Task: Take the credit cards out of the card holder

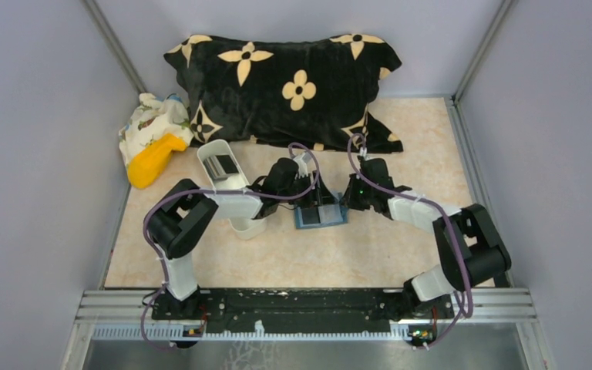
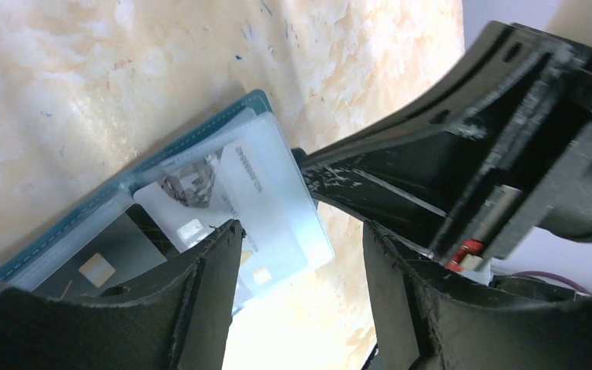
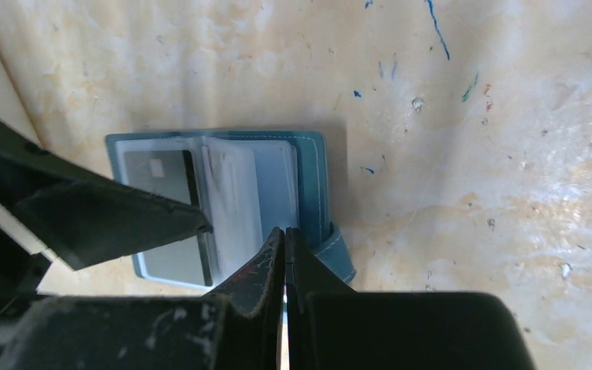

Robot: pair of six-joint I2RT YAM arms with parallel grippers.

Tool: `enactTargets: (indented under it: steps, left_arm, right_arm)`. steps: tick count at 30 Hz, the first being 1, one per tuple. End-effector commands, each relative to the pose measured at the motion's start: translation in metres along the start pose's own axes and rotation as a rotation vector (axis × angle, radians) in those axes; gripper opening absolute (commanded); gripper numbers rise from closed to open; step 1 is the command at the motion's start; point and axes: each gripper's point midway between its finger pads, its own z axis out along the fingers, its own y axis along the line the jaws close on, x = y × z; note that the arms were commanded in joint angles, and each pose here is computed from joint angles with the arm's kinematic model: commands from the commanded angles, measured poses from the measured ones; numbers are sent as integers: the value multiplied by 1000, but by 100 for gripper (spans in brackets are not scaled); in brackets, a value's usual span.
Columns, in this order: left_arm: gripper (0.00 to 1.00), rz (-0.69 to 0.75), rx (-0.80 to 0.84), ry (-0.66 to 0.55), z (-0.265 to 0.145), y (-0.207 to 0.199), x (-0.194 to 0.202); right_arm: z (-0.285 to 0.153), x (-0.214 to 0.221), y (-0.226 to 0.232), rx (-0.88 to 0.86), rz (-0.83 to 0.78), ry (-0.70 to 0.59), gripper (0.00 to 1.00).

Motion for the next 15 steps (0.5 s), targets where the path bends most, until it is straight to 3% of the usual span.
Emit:
enactTargets:
  steps: [1,12,15]
  left_arm:
    - [65,15,54,-18,6,-16,-13]
    - [64,17,36,-7,13,-8,-10]
    - [63,23,44,-61,3,-6,-14]
  right_arm:
    - [-22,-24,12,-17,-42,-97,0]
    - [-60,-52,24,-29,-97,-234,0]
    - [-62,-52,34,-82,-144,-235,0]
